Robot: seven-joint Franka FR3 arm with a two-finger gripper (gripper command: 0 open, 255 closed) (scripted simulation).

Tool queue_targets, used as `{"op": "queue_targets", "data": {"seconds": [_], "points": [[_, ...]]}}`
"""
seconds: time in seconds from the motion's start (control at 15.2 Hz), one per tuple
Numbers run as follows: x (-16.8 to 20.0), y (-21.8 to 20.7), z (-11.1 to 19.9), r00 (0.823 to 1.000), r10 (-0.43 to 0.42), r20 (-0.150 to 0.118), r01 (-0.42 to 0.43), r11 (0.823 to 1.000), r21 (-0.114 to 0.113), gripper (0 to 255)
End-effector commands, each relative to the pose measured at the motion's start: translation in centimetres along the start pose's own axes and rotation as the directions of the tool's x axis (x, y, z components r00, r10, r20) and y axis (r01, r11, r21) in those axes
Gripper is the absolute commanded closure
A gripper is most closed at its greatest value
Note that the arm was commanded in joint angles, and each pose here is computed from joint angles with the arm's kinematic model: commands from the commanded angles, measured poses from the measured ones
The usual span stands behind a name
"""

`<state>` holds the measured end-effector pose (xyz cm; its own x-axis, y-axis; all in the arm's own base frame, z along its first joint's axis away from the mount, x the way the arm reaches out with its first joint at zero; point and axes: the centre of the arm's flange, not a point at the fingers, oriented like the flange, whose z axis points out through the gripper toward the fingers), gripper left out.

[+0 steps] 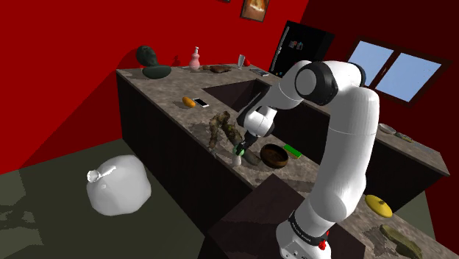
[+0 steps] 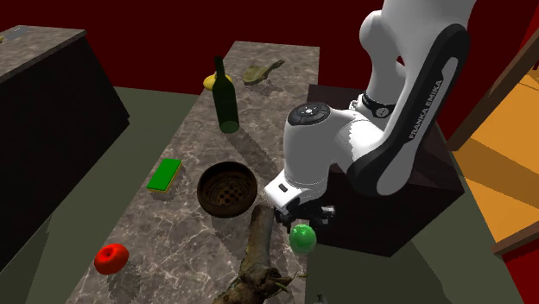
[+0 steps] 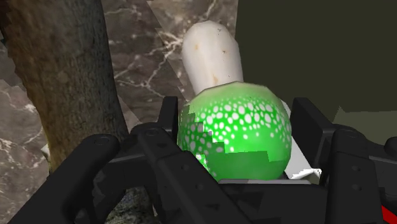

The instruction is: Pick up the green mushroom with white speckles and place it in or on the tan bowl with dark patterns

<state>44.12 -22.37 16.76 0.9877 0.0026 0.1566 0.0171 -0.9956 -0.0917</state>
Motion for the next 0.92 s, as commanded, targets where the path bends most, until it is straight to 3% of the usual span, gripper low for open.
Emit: {"op": "queue_targets", "data": {"seconds": [0.0,0.86], "points": [[0.1,0.0,-1.0,1.000,0.000,0.000,0.000,1.000,0.000,255],[1.2,-0.6,-7.8,1.000,0.000,0.000,0.000,1.000,0.000,255]]}}
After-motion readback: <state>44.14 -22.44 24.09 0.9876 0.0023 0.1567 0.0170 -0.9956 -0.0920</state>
